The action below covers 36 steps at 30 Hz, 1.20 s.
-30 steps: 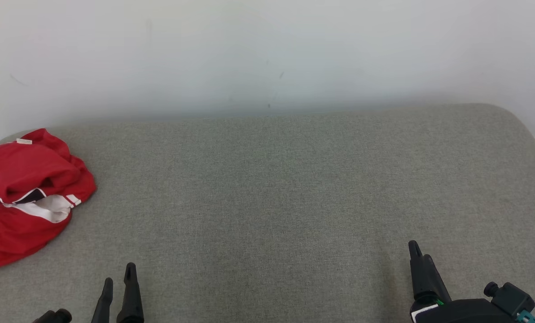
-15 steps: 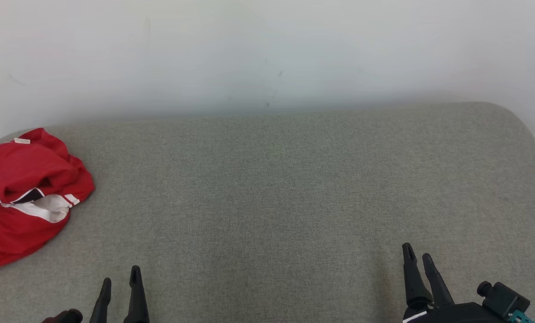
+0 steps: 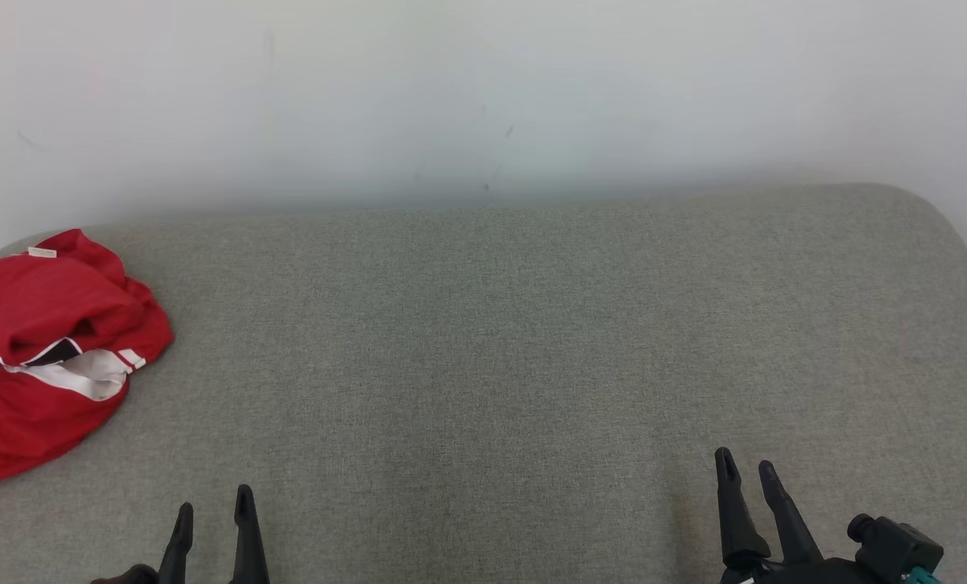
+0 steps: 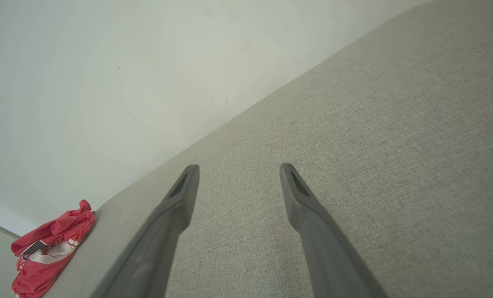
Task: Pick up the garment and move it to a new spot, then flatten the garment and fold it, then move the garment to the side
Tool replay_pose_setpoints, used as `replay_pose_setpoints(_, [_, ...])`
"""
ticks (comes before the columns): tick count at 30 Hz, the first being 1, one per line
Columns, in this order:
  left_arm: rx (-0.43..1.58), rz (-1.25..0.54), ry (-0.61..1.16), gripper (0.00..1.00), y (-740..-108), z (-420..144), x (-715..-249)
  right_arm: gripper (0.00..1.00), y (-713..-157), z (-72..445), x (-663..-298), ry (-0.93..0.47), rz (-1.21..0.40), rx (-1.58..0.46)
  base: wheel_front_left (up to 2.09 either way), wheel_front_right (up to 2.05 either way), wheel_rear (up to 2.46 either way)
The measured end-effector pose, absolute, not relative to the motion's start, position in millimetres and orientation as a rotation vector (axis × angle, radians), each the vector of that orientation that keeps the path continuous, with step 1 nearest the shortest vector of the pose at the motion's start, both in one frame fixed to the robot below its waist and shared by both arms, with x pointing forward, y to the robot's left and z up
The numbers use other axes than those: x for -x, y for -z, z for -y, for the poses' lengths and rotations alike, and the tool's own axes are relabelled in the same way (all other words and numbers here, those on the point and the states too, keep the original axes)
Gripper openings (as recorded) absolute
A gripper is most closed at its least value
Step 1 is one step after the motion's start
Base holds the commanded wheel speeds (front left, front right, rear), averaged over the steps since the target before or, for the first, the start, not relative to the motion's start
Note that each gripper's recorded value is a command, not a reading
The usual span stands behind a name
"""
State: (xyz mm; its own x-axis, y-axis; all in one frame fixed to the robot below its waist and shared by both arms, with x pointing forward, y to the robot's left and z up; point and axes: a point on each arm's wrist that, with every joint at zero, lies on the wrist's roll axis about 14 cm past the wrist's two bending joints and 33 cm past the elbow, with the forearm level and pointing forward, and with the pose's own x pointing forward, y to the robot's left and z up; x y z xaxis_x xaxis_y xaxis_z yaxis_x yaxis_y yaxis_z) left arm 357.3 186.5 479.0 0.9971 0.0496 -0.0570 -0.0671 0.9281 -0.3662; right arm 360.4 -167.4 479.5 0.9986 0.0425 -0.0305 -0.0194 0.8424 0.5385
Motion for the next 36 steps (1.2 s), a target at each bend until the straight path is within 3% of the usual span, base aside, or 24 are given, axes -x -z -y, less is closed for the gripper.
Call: replay_pose_setpoints(36, [0.109,0.002,-0.007,1.0,-482.8,-184.8,-347.1,1.0,-479.8,149.8,-354.0,-0.114,-0.013,-0.31,0.0,0.0,0.0])
